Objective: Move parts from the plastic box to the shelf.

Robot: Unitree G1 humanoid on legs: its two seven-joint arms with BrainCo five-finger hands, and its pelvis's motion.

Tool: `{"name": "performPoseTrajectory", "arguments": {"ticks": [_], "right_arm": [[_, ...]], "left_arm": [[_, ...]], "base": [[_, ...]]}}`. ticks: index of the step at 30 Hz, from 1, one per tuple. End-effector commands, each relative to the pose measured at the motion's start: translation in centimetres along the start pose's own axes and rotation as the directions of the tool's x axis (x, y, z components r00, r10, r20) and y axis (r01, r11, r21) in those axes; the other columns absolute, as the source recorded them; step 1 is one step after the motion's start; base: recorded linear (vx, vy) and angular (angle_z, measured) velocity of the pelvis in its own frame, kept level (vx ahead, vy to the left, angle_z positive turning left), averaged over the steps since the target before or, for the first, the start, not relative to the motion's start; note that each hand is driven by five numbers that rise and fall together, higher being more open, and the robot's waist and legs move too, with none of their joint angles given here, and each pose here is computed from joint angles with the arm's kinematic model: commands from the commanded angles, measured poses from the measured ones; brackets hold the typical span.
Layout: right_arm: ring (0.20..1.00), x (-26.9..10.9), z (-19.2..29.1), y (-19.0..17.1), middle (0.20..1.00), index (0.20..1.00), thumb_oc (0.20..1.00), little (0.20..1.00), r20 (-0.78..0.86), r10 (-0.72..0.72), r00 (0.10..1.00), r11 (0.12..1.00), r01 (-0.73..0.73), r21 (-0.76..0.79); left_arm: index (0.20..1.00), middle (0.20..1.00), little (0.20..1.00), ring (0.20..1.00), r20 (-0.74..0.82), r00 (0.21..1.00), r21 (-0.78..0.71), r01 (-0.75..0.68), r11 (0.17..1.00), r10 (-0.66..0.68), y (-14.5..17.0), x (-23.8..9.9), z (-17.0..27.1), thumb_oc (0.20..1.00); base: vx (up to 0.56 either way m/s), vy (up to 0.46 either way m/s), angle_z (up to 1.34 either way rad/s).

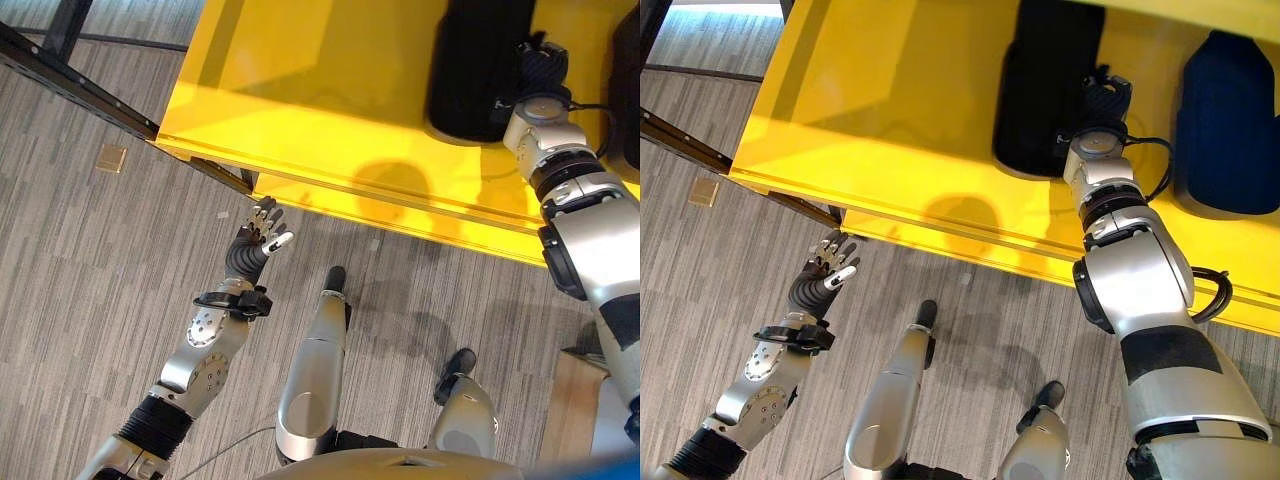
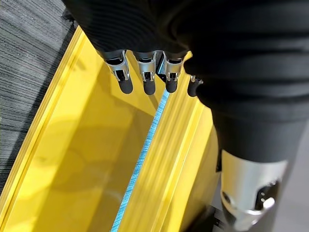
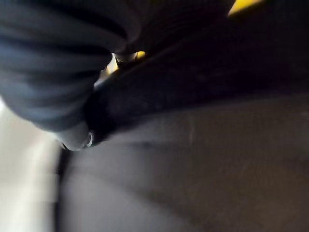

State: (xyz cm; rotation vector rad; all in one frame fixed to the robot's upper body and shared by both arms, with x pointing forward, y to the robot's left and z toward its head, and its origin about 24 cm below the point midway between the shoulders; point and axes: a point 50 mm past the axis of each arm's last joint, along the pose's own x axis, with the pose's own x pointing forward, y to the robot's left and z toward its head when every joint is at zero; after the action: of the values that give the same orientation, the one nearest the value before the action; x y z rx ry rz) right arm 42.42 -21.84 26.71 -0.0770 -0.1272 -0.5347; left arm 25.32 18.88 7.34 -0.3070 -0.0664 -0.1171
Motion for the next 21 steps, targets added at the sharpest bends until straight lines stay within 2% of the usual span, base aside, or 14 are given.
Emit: {"name": "performPoseTrajectory", "arguments": {"ticks": [1,8,21], "right_arm": [[1.000,0.5,3.4,-1.1,1.000,1.000,1.000,1.000,0.099,-0.041,0.994,0.999,0.040,0.016],[1.000,0.3,4.3,-0.8,1.000,1.000,1.000,1.000,0.138,-0.029,0.990,1.000,0.030,-0.005],[1.000,-0.2,3.9,0.5,1.000,1.000,1.000,1.000,0.131,-0.008,0.991,0.998,-0.001,0.070]], "left_arm": [[1.000,1.000,1.000,1.000,0.132,0.990,-0.016,0.043,0.999,-0.041,-0.7,0.4,2.6,1.000],[1.000,1.000,1.000,1.000,0.139,0.989,-0.012,0.049,0.999,-0.047,-0.7,0.4,2.7,1.000],[1.000,1.000,1.000,1.000,0.142,0.989,-0.010,0.030,0.999,-0.029,-0.2,0.4,2.9,1.000]], "base": [[0.00,0.000,0.00],[0.00,0.000,0.00],[0.00,0.000,0.00]]}}
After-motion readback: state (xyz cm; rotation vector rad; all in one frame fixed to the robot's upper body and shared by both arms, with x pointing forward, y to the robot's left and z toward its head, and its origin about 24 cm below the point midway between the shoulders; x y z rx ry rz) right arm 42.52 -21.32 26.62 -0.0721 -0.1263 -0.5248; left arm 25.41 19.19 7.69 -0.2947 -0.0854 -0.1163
